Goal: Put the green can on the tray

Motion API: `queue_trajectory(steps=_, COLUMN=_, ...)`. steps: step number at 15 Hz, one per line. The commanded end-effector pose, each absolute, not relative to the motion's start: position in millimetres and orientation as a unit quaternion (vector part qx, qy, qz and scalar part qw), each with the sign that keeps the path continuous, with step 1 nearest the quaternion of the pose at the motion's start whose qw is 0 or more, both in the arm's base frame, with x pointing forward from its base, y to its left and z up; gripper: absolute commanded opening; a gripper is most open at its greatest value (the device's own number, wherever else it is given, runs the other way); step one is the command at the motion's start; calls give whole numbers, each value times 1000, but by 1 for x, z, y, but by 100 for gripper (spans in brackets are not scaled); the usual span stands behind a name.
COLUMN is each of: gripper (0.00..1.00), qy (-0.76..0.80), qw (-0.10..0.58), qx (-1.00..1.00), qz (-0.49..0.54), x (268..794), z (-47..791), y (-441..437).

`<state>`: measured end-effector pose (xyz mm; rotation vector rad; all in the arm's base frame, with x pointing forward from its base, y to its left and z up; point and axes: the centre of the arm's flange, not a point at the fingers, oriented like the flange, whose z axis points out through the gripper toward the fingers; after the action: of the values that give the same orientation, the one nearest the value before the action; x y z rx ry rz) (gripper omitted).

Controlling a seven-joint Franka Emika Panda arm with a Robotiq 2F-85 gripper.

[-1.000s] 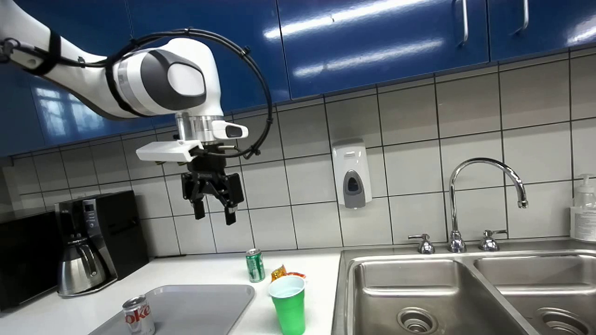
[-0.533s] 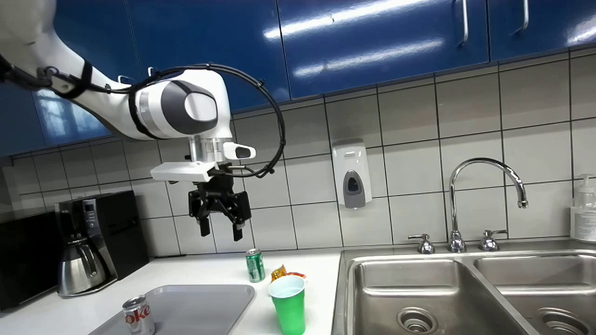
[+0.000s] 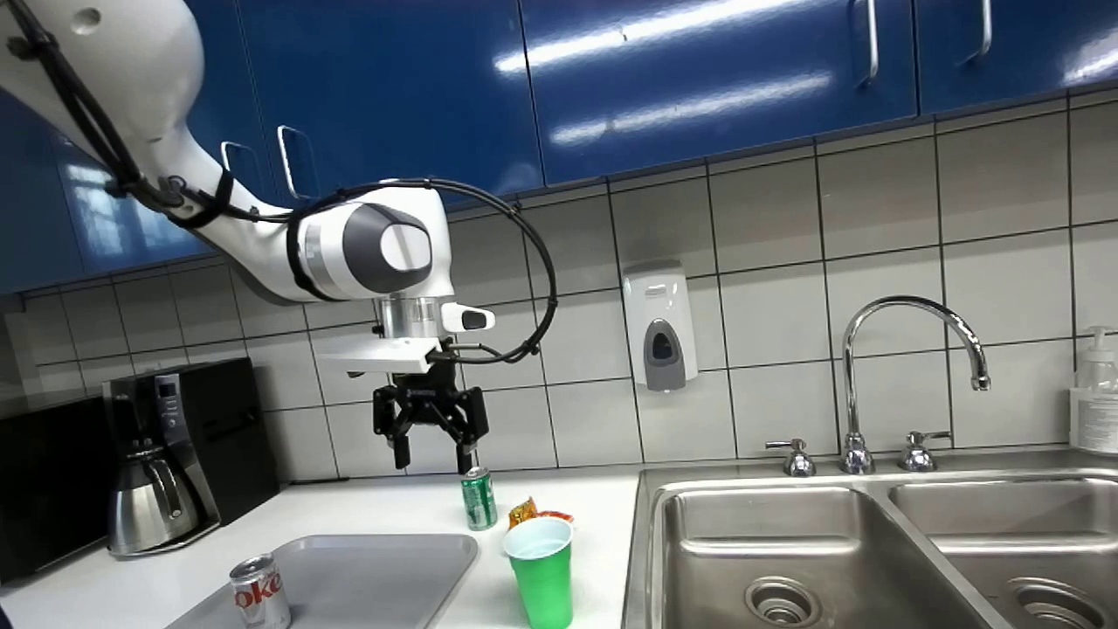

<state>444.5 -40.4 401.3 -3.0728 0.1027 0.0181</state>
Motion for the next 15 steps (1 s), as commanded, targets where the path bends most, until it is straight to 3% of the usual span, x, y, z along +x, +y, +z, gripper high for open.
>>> queue_trajectory(steps=1, gripper=100, qy=14, qw=24, qx=-1000, qz=9, x=475, z=386, y=-25)
queue_trajectory(steps=15, gripper=100, qy=-20, qw=-1, qx=-1000, qz=12, x=561, z=314, y=3)
